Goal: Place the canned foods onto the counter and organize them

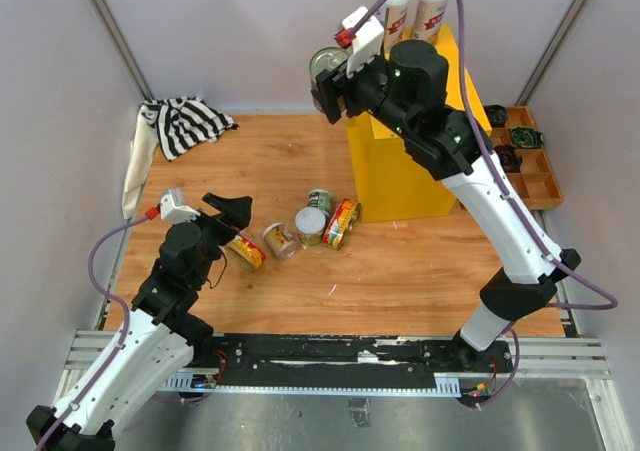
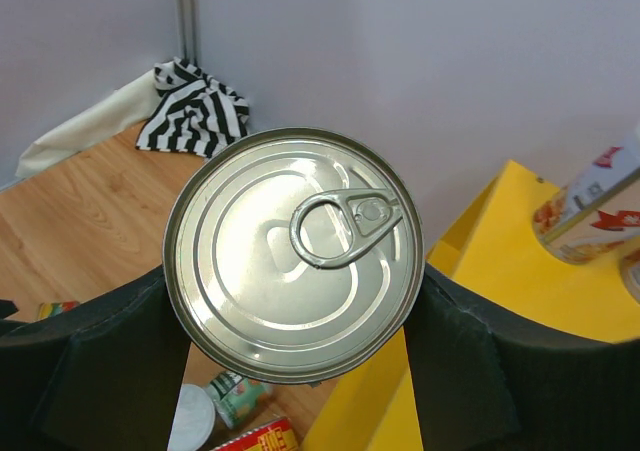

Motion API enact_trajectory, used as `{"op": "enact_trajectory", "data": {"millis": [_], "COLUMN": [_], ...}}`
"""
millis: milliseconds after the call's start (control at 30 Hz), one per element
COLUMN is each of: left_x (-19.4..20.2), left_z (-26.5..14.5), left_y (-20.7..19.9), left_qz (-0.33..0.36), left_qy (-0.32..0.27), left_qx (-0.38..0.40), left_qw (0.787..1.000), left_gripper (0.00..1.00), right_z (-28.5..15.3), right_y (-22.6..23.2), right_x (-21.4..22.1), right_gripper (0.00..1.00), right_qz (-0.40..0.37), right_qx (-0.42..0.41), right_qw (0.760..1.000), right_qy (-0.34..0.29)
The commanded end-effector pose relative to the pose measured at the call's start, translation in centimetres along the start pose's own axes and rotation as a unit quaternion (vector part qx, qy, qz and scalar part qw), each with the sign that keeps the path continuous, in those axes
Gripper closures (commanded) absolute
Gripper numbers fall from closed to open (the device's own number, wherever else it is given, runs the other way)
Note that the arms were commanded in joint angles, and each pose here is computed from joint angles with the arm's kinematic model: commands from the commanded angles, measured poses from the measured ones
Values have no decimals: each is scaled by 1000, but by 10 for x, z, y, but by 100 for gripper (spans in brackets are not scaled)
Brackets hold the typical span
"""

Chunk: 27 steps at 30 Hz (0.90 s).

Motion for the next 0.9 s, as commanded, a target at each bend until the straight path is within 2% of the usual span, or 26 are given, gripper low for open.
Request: {"op": "enact_trajectory", "data": {"millis": [0, 367, 867], "left_x": [-9, -6, -2], "left_z": [0, 6, 19], "left_y": [-22, -26, -37], "left_qz": [5, 18, 24], "left_qy": [-7, 4, 13], "left_qx": [37, 41, 54], "left_qw": [999, 999, 998], "left_gripper": [7, 8, 8], "right_z": [-38, -52, -38], "right_y": [-63, -129, -180], "right_x": [-35, 0, 56], "right_gripper": [95, 96, 96], "right_qz": [13, 46, 74], "right_qx": [118, 224, 296], "right_qw": [991, 974, 949], "right_qy": [-61, 6, 80]}}
Point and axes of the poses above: each gripper's point midway between its finger pads, its own z axis out along the fingers, its own y axis along the line the jaws close on, x = y × z, the point moved 7 cm from there along -z, back along the fingers, and after that the axes turned 15 degrees about -z, right-handed, at the moved point
